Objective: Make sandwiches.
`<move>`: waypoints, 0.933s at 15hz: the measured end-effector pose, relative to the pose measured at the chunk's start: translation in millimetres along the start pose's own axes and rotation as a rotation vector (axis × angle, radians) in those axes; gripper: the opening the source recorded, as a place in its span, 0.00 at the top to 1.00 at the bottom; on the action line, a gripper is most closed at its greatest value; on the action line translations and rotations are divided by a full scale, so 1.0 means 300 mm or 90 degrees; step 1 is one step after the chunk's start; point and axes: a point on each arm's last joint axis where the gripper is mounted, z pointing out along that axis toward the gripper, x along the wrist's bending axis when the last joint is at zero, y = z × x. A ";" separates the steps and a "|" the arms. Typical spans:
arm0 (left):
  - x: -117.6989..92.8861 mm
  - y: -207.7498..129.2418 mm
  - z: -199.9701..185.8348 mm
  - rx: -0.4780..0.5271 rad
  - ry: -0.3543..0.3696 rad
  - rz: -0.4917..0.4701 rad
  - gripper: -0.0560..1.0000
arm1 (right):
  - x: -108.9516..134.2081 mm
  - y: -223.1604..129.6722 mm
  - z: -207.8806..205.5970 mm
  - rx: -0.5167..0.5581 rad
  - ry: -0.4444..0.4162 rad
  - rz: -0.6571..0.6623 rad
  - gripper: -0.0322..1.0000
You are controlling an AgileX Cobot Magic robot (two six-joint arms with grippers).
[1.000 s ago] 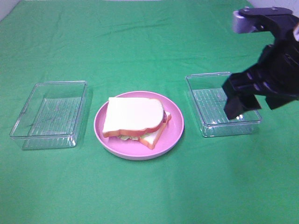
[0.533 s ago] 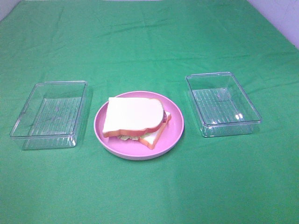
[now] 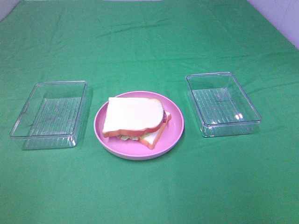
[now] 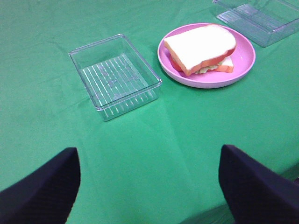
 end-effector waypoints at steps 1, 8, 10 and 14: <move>-0.002 0.000 0.000 0.000 -0.003 0.002 0.22 | 0.003 -0.016 -0.013 -0.024 0.001 -0.007 0.23; -0.002 0.000 0.000 0.000 -0.004 0.004 0.22 | 0.008 -0.036 -0.032 -0.061 0.001 -0.009 0.23; -0.002 0.000 0.000 0.000 -0.004 0.004 0.22 | 0.008 -0.036 -0.032 -0.061 0.001 -0.009 0.23; -0.002 0.000 0.000 0.000 -0.004 0.004 0.22 | 0.008 -0.036 -0.032 -0.061 -0.002 -0.005 0.23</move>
